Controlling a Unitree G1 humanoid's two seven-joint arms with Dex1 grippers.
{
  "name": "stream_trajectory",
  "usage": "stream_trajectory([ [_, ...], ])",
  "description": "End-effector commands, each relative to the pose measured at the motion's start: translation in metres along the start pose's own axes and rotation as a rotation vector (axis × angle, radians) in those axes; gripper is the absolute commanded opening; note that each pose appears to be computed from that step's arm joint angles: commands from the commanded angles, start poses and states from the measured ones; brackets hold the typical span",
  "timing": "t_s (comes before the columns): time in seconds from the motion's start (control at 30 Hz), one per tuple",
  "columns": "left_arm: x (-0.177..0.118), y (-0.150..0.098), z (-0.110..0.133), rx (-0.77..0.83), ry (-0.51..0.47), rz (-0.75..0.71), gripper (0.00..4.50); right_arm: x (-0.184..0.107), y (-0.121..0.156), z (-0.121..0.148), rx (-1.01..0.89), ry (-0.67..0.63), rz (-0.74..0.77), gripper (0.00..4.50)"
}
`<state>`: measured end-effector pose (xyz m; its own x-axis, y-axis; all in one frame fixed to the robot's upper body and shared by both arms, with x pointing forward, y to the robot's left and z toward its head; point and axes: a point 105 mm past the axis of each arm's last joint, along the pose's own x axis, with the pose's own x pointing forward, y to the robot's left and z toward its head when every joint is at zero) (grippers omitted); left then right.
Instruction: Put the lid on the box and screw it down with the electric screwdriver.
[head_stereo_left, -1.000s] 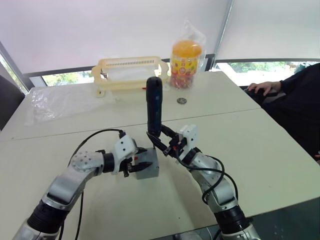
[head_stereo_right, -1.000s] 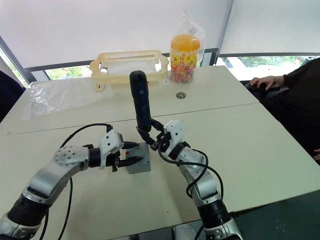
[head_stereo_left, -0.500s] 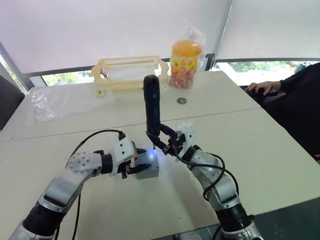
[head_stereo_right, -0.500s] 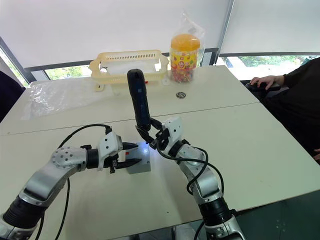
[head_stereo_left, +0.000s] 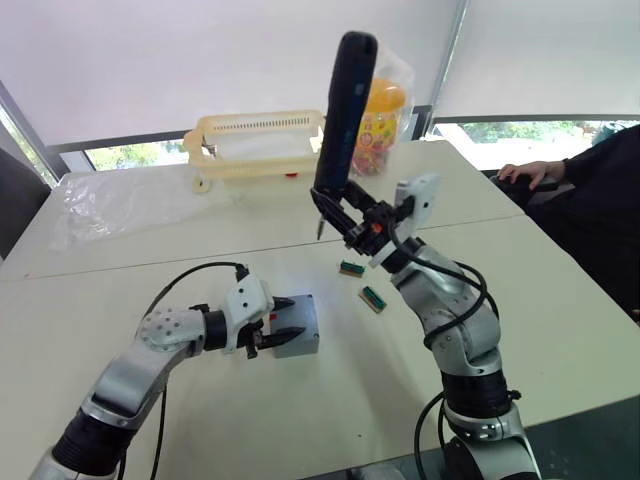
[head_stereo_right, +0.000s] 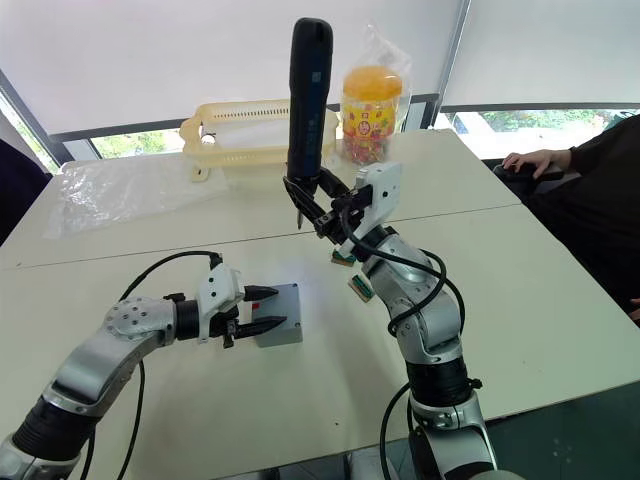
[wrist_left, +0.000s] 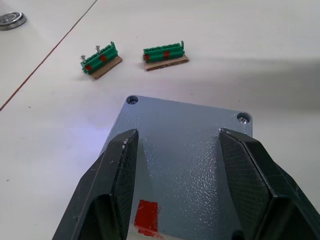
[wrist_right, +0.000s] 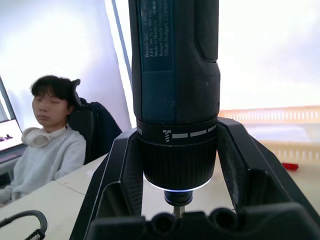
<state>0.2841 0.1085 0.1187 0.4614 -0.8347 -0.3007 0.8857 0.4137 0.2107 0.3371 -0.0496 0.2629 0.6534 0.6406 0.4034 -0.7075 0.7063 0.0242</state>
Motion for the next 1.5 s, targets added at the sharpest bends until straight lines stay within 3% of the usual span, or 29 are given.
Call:
stream_trajectory([
  [0.03,-0.006,0.002,-0.01,-0.089,0.048,0.007,2.57,-0.002,-0.02,0.047,0.023,-0.087,-0.055,1.7],
  [0.17,-0.018,0.004,0.056,-0.022,-0.075,-0.073,2.57,-0.024,-0.063,0.074,-0.033,0.116,-0.125,1.7],
  [0.3,-0.023,-0.008,0.078,0.053,-0.056,-0.175,2.57,-0.048,-0.093,0.078,0.031,0.309,-0.227,1.7],
  [0.4,-0.025,-0.015,0.084,0.11,-0.032,-0.235,2.57,-0.072,-0.102,0.068,0.083,0.49,-0.262,1.7],
  [0.53,-0.022,-0.024,0.081,0.166,-0.003,-0.274,2.57,-0.125,-0.108,0.032,0.188,0.842,-0.325,1.7],
  [0.63,-0.018,-0.03,0.076,0.176,0.002,-0.281,2.57,-0.155,-0.11,0.014,0.269,0.976,-0.349,1.7],
  [0.87,-0.01,-0.041,0.07,0.155,-0.015,-0.245,2.57,-0.186,-0.123,-0.019,0.441,1.097,-0.473,1.7],
  [1.5,-0.008,-0.032,0.061,0.103,-0.012,-0.174,2.57,-0.202,-0.125,-0.058,0.485,1.218,-0.57,1.7],
])
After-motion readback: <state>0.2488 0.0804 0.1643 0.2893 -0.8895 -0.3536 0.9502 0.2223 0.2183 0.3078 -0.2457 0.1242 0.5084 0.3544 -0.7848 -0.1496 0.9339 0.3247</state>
